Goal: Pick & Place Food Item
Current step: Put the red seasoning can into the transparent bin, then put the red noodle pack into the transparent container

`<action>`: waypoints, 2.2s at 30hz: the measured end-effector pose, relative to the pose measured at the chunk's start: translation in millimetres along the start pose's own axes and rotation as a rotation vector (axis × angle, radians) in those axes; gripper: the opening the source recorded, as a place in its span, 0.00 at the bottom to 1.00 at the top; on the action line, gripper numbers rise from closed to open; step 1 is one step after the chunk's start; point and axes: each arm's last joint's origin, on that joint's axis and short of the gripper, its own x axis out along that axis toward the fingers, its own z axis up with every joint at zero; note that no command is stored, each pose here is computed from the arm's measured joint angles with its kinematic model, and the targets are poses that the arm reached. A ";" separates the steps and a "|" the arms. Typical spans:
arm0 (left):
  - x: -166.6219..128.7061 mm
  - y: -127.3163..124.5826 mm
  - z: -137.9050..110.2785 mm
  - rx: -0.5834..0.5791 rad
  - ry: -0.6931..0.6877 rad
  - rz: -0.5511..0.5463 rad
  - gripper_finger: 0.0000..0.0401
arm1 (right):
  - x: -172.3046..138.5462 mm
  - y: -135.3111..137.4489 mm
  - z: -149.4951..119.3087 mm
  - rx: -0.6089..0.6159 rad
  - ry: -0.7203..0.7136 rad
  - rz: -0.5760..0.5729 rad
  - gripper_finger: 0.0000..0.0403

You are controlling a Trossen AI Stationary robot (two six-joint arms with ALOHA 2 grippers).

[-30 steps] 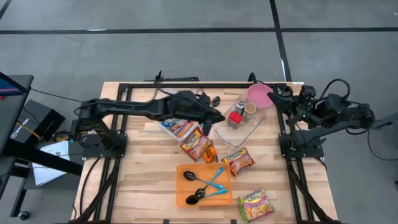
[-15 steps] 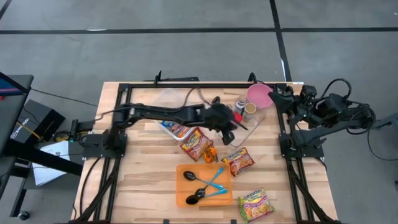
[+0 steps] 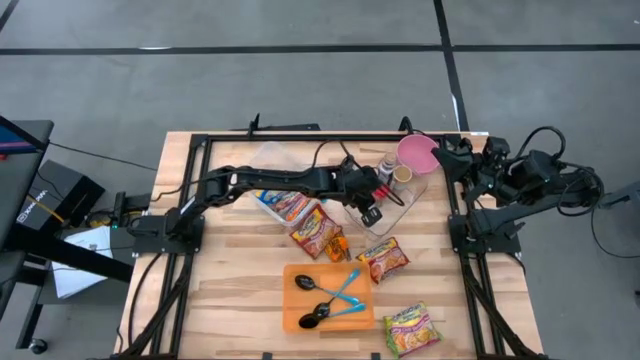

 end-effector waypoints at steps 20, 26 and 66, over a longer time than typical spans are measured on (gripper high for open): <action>23.5 27.9 -0.7 -0.101 -0.031 0.098 0.00 | -0.1 0.9 0.8 -0.001 -0.003 0.022 0.00; 23.5 28.7 1.2 -0.114 -0.050 0.103 0.00 | -0.1 1.0 0.8 0.000 -0.001 0.027 0.00; 28.8 2.9 -4.0 -0.226 -0.005 -0.179 0.00 | -0.1 1.7 0.2 0.016 0.011 0.052 0.00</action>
